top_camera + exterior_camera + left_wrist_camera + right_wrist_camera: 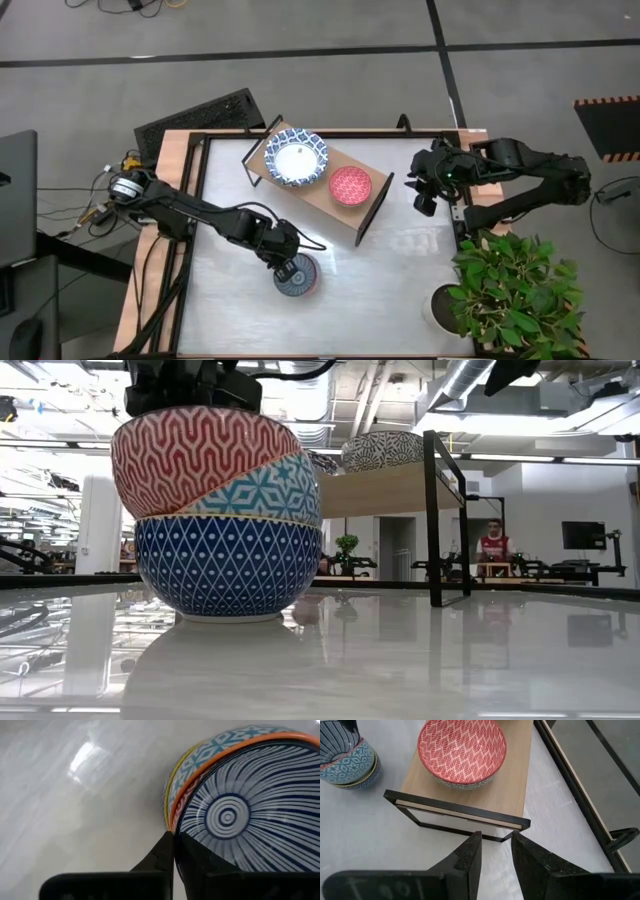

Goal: Place and stack bowls onto a shelf
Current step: Stack the blue bowl on top of the red bowl on the shelf

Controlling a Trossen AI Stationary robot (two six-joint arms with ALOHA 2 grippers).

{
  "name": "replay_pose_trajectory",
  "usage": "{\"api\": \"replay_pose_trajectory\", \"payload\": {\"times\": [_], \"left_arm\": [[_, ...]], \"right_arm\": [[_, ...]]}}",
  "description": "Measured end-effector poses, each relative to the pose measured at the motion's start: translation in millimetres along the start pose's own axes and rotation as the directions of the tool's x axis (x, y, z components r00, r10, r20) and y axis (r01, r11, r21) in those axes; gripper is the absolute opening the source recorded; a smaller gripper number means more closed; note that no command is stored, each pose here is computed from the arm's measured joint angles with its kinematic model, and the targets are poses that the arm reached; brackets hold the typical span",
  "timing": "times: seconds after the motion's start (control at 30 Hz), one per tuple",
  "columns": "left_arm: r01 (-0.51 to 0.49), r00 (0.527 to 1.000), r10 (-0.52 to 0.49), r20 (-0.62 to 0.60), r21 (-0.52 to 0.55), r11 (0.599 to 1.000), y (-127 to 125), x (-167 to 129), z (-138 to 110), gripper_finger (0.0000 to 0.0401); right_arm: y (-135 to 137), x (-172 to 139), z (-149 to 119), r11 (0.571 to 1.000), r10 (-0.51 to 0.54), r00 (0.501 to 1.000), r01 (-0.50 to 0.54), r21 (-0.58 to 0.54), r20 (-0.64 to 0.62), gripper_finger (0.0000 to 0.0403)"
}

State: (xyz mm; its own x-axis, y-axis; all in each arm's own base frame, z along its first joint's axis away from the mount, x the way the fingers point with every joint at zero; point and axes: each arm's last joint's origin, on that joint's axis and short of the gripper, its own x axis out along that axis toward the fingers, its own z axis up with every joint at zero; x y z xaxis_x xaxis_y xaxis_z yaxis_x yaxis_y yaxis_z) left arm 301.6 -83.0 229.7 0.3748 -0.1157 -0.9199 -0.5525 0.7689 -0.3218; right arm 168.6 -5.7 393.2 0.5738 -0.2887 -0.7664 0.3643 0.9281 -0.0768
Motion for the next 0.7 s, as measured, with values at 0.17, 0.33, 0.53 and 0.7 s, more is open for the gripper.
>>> {"api": "replay_pose_trajectory", "payload": {"times": [0.17,0.33,0.53,0.7], "left_arm": [[0.011,1.0,-0.012,-0.021,-0.013,1.0,-5,-17,9,0.0001],[0.007,1.0,-0.007,-0.017,0.001,1.0,-7,-34,21,0.0],[0.026,1.0,-0.026,0.004,-0.005,1.0,-9,-56,36,0.0],[0.068,0.997,-0.067,0.033,-0.029,0.997,-12,-84,53,0.0]], "right_arm": [[0,0,0,1.0,0.0,1.0,0.0,-0.001,0.0,0.0131],[0,0,0,1.0,0.0,1.0,0.0,-0.002,0.0,0.0131],[0,0,0,1.0,0.0,1.0,0.0,-0.009,0.0,0.0131],[0,0,0,1.0,0.0,1.0,0.0,-0.011,0.0,0.0131]]}}
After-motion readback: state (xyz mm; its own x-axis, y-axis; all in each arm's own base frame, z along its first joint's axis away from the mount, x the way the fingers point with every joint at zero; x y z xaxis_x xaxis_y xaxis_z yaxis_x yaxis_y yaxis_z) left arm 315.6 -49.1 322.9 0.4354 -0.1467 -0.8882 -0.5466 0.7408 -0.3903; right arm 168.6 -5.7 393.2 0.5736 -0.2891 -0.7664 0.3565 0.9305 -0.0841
